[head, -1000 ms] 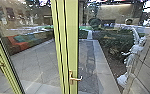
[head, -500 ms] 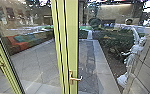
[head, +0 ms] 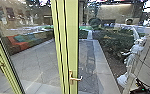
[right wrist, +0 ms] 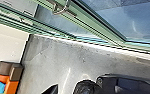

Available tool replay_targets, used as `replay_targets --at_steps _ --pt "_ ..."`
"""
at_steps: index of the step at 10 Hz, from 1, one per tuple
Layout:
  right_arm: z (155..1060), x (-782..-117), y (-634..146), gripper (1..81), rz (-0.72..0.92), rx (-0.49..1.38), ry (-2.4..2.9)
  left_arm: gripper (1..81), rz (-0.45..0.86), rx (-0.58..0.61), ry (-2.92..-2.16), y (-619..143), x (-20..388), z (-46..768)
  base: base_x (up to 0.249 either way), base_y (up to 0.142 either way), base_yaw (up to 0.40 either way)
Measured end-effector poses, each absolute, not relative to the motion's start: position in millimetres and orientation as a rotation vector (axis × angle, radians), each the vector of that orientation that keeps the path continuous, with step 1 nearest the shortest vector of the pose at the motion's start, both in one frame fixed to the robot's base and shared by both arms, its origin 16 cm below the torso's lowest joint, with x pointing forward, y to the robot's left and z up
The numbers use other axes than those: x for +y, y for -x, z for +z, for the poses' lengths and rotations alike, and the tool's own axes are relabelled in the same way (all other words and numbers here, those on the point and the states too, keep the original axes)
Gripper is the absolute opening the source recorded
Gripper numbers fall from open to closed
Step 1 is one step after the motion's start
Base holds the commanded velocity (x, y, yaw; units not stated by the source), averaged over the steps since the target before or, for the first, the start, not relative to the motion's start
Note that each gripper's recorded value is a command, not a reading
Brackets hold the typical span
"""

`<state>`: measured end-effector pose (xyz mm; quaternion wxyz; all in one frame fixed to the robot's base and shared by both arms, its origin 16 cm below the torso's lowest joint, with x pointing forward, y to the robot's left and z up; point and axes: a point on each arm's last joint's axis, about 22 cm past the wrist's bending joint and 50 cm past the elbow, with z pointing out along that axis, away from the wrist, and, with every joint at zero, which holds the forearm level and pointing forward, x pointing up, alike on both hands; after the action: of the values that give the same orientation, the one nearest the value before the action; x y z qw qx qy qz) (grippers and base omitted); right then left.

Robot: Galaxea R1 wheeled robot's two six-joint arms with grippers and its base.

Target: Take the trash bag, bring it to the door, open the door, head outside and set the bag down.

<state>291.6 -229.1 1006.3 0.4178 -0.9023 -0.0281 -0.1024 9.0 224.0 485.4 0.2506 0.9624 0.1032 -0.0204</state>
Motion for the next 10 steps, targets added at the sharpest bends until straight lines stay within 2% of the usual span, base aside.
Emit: replay_targets --at_steps 10 --pt "998 -162 -410 81.1 -0.251 0.117 2.287 1.0 -0.058 0.288 -2.619 -9 224 485 0.000 0.000 0.000"
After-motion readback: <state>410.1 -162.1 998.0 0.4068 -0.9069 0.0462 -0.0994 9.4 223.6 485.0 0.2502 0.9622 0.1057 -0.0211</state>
